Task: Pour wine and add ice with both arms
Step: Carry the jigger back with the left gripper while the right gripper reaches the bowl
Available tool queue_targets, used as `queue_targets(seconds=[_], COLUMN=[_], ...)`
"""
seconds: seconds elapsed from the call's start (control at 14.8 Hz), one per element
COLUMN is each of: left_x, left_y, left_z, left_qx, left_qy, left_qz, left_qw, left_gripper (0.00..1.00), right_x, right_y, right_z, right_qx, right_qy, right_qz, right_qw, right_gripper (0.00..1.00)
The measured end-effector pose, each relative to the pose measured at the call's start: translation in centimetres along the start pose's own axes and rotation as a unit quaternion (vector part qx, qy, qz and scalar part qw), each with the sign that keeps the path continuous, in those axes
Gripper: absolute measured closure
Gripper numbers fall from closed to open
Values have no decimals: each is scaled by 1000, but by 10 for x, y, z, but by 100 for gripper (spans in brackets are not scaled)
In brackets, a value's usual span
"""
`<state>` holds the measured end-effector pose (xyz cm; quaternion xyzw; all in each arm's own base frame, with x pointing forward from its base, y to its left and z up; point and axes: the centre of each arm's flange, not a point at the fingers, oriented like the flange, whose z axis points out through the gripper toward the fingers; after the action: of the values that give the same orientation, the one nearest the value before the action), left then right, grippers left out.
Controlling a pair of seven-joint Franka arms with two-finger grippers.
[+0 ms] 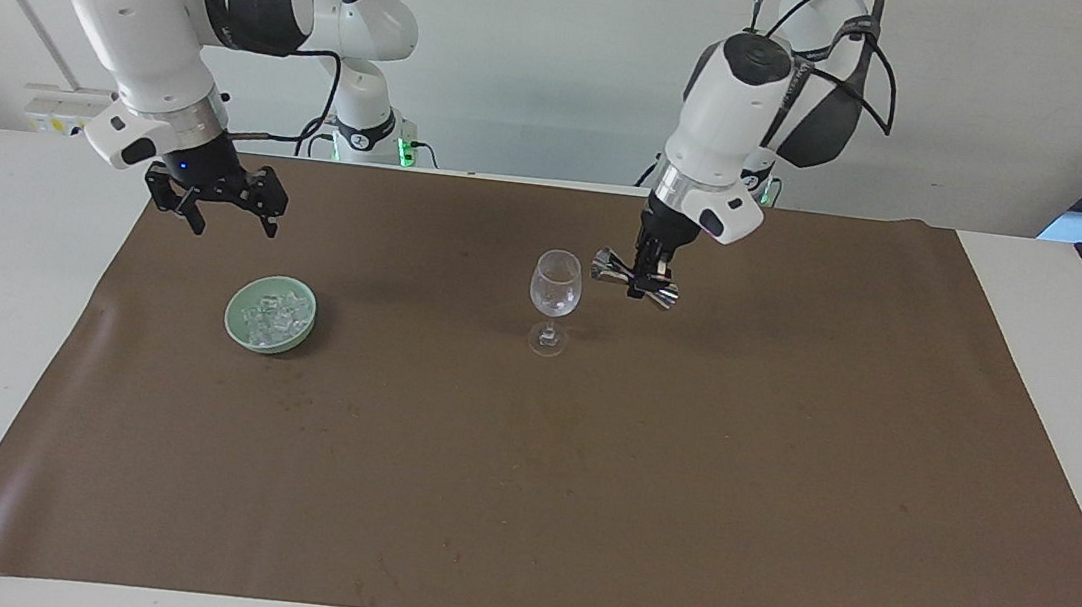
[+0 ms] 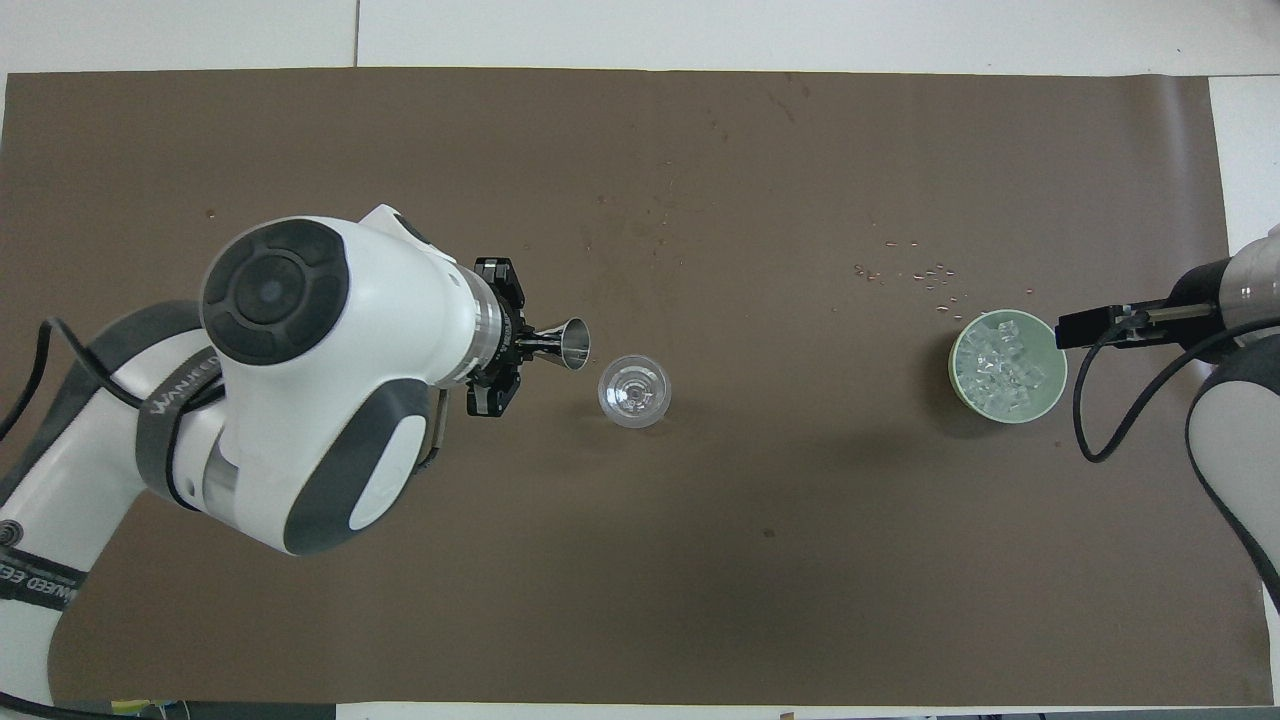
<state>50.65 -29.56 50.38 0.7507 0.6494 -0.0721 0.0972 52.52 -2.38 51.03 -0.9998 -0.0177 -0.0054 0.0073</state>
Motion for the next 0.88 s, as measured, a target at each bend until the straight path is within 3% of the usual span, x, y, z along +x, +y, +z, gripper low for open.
queue_targets(seconds=[0.2, 0.41, 0.68, 0.75, 0.88], left_x=[72, 153, 258, 284, 329], left_y=[19, 23, 12, 9, 7], left_z=[-10, -13, -3, 4, 19], left_qx=[17, -5, -34, -39, -53], left_qy=[-95, -188, -277, -293, -316], left_qz=[-11, -35, -75, -82, -106], left_qw=[995, 981, 957, 952, 941], left_gripper=[79, 79, 79, 79, 79], right_x=[8, 17, 16, 16, 15], right_y=[5, 14, 12, 11, 10], right_z=[34, 74, 116, 122, 133], right_qx=[0, -2, -2, -3, -2], right_qy=[-6, -3, -2, -2, -5], right_qz=[4, 11, 10, 9, 12], right_qw=[1000, 1000, 1000, 1000, 1000], right_gripper=[0, 3, 15, 21, 23])
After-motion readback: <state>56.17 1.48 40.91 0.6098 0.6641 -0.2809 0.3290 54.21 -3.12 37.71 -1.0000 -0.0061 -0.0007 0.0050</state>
